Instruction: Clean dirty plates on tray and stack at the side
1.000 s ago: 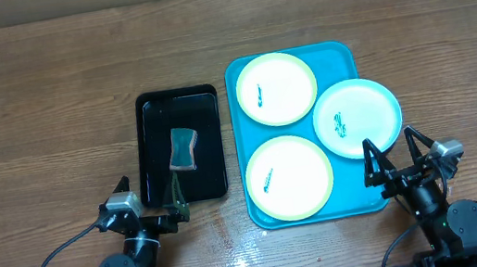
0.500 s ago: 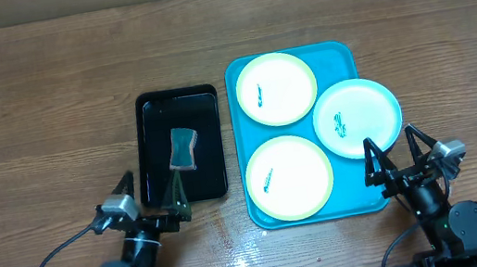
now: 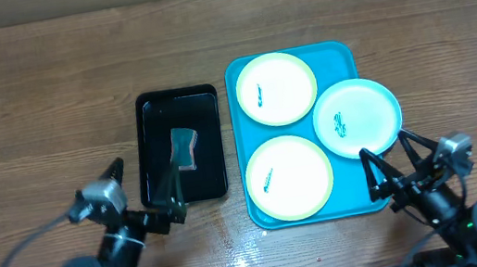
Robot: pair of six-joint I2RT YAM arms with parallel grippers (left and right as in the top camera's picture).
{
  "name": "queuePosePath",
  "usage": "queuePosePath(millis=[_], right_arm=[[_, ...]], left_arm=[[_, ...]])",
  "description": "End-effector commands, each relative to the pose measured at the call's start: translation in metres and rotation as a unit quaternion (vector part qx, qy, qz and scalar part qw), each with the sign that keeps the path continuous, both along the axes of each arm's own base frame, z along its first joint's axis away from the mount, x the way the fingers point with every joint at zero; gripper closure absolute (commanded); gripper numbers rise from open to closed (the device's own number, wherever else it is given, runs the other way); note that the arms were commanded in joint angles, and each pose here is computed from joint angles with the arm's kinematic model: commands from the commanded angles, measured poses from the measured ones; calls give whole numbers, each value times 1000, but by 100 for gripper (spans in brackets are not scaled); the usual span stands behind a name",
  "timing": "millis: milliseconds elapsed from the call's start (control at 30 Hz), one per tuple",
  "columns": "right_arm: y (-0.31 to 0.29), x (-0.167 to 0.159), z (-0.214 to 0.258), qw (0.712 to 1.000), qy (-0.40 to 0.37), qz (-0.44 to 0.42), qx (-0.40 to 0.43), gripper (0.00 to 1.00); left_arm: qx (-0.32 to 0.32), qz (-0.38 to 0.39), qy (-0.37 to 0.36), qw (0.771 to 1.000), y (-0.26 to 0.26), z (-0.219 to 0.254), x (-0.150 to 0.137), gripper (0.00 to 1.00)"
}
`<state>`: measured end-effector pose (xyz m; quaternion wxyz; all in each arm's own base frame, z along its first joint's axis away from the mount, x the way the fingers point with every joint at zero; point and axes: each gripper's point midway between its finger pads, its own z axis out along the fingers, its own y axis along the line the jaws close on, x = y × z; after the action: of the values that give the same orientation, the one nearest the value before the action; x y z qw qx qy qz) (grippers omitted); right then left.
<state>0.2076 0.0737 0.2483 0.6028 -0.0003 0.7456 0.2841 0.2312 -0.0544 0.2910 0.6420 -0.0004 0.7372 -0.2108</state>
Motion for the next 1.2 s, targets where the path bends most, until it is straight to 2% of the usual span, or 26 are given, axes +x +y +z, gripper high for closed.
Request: queuePosePath(millis=[0, 167, 267, 400, 500, 567, 633, 700, 800, 867, 1100, 1167], right_arm=[[-4, -1, 44, 999, 14, -7, -45, 0], [-4, 4, 62, 986, 148, 6, -73, 0], [3, 11, 65, 974, 218, 27, -55, 0], [23, 19, 60, 959, 267, 90, -25, 0], [32, 19, 39, 941, 318, 114, -13, 18], [28, 13, 10, 918, 384, 97, -22, 22], [20, 5, -21, 889, 452, 62, -38, 23], [14, -2, -46, 867, 494, 38, -49, 24], [14, -9, -82, 844, 534, 21, -37, 24], [15, -12, -93, 839, 542, 25, -35, 25], [25, -22, -112, 832, 549, 58, -54, 27], [27, -21, -112, 834, 546, 61, -55, 28]], left_arm=[[21, -9, 54, 998, -2, 27, 11, 0], [32, -17, 213, 976, -2, 24, 23, 0], [40, -22, 307, 951, -2, 11, 25, 0], [38, -23, 396, 917, -2, -18, 26, 0], [32, -25, 466, 884, -2, -45, 21, 0], [32, -26, 503, 864, -2, -60, 19, 0], [42, -36, 527, 848, -2, -71, 18, 0], [58, -47, 541, 838, -2, -81, 20, 11], [86, -29, 564, 821, 8, -102, 30, 18], [111, -7, 570, 814, 16, -116, 38, 25], [171, -18, 554, 815, -3, -167, 79, 36], [195, 6, 559, 806, -2, -182, 88, 41]])
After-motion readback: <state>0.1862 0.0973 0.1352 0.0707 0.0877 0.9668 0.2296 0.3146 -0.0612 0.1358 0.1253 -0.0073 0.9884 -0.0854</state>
